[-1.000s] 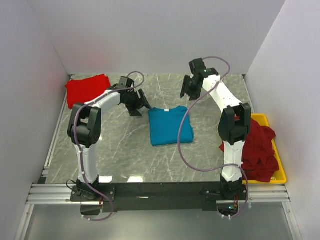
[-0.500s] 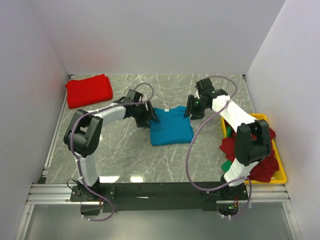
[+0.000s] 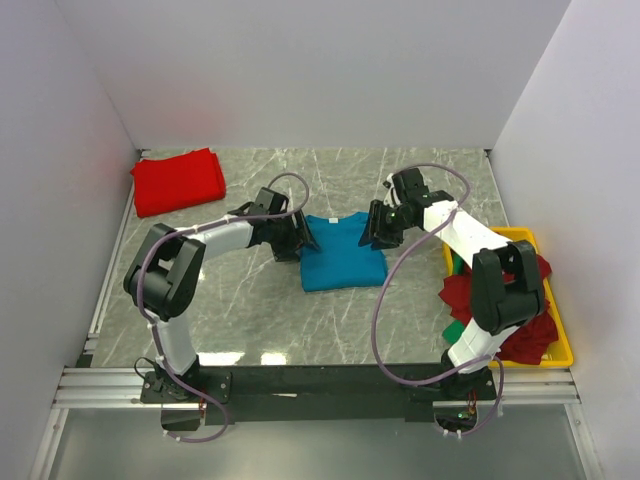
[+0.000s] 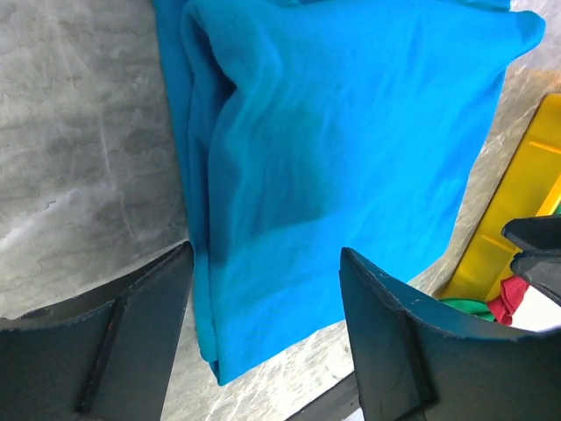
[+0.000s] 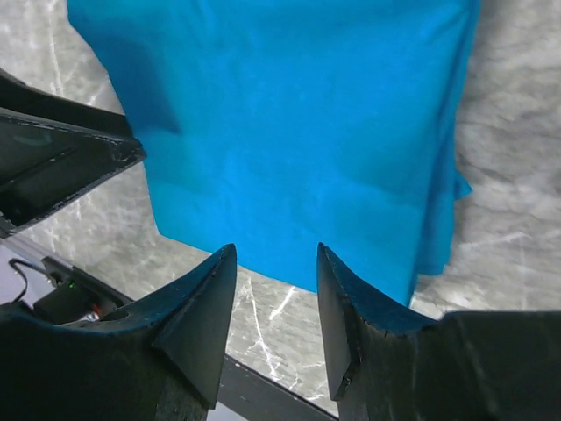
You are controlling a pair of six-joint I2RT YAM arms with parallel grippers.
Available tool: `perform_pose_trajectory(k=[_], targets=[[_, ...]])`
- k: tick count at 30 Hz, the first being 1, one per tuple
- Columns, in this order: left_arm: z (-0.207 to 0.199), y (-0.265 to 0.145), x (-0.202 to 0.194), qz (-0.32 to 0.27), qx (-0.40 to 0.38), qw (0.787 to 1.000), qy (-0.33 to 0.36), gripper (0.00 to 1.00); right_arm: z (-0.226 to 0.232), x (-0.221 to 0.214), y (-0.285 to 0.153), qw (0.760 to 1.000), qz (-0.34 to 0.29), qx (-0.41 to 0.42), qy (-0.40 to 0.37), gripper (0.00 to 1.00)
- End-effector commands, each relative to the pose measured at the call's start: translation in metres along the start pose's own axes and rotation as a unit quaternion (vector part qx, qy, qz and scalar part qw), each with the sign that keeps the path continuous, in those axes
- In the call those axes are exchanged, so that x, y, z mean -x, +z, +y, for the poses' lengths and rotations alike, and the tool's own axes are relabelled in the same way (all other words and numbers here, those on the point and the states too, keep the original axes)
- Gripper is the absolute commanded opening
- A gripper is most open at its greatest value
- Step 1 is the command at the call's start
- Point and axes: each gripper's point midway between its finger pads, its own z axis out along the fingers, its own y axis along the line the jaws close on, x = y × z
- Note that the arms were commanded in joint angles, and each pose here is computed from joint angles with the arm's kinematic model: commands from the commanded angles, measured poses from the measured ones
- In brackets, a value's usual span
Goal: Fold and stack the t-shirts
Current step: Neatly place the folded tshirt to the corner
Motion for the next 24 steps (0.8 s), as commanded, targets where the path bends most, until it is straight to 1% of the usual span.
perform_pose_trajectory(k=[1,9,16,19,24], targets=[[-0.013,-0.009,0.013,-0.039,-0.016,0.999,0.012,0.73,0.015,0.004,0.004,0.999,-0.002,0.036,-0.02,0.49],[0.003,-0.004,0.02,-0.055,0.029,0.998,-0.002,0.73,0.007,-0.003,0.027,0.999,0.035,0.021,-0.009,0.48],[0.003,0.015,0.014,-0.034,0.008,0.999,-0.003,0.74,-0.004,-0.015,0.042,0.998,0.056,0.003,0.002,0.47],[0.008,0.022,0.015,-0.036,0.012,0.999,-0.008,0.75,-0.011,-0.02,0.048,0.998,0.068,-0.009,0.007,0.47],[0.02,0.034,0.013,-0.033,0.027,0.999,-0.008,0.74,-0.012,-0.021,0.049,0.997,0.07,-0.013,0.01,0.46]])
